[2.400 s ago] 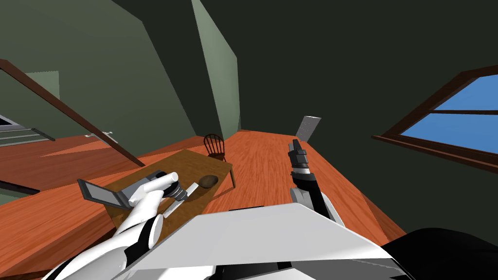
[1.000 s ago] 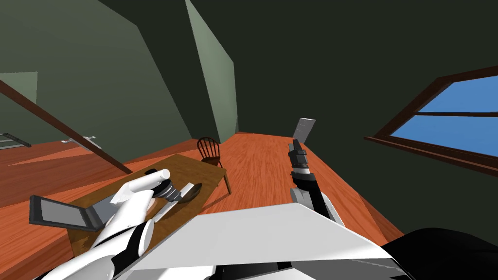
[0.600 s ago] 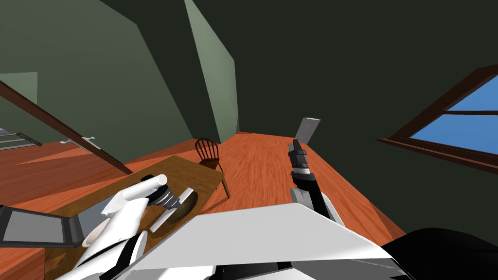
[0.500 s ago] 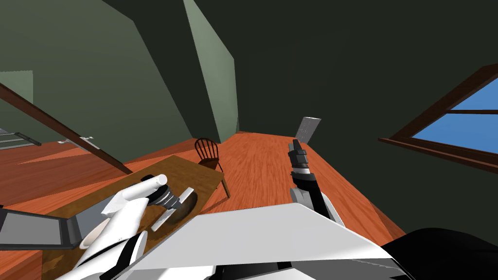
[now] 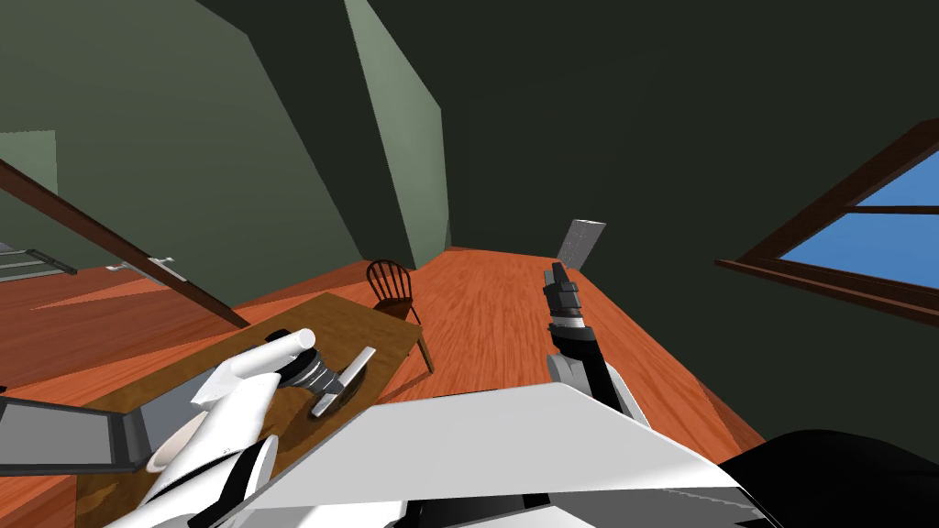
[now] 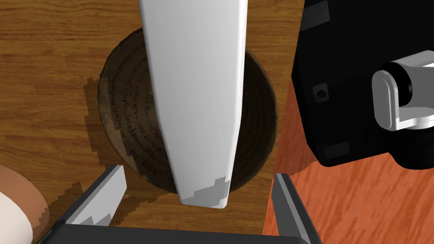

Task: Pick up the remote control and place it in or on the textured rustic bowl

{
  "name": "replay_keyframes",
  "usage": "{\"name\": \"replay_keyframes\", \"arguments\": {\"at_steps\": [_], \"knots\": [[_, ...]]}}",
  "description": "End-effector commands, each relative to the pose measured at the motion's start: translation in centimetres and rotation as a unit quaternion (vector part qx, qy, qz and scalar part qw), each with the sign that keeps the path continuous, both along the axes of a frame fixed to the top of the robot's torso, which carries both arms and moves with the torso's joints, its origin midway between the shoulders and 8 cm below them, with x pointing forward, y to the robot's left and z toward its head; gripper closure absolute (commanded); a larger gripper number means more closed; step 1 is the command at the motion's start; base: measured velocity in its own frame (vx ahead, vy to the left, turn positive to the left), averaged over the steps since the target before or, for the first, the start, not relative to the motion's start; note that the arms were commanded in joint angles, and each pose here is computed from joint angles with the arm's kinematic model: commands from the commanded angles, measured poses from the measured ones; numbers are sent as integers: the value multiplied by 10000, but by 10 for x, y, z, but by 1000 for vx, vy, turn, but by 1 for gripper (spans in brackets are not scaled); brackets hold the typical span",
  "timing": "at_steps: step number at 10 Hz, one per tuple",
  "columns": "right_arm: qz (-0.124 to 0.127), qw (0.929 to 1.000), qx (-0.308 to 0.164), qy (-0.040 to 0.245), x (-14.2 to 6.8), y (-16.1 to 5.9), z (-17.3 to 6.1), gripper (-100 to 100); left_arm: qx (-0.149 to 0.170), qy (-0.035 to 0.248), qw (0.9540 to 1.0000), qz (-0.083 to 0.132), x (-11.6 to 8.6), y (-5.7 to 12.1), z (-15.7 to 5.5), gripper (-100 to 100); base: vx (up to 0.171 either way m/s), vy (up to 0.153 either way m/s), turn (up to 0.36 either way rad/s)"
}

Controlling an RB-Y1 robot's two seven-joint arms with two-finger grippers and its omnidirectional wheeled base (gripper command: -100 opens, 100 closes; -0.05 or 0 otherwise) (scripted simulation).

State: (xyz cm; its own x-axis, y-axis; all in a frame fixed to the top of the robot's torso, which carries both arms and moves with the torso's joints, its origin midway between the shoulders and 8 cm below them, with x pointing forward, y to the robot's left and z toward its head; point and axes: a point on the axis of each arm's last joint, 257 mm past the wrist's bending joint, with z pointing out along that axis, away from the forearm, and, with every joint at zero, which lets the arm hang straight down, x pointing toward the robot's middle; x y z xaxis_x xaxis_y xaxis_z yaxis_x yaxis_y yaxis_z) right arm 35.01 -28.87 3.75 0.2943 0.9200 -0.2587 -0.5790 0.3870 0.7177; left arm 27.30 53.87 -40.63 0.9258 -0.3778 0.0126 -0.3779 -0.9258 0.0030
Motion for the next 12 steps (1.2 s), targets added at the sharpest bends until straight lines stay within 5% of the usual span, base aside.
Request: {"name": "replay_keyframes", "arguments": {"at_steps": [1,10,11,12], "knots": [[0,10000,0,0,0,0,0,0,1,-9,10000,19,2,3,12,-100,-11,-7,-26],[0,10000,0,0,0,0,0,0,24,-43,10000,74,7,11,54,-100,-16,-7,-14],[0,10000,0,0,0,0,0,0,18,-35,10000,78,6,11,55,0,0,0,0],[0,10000,0,0,0,0,0,0,19,-35,10000,77,6,11,55,0,0,0,0]]}}
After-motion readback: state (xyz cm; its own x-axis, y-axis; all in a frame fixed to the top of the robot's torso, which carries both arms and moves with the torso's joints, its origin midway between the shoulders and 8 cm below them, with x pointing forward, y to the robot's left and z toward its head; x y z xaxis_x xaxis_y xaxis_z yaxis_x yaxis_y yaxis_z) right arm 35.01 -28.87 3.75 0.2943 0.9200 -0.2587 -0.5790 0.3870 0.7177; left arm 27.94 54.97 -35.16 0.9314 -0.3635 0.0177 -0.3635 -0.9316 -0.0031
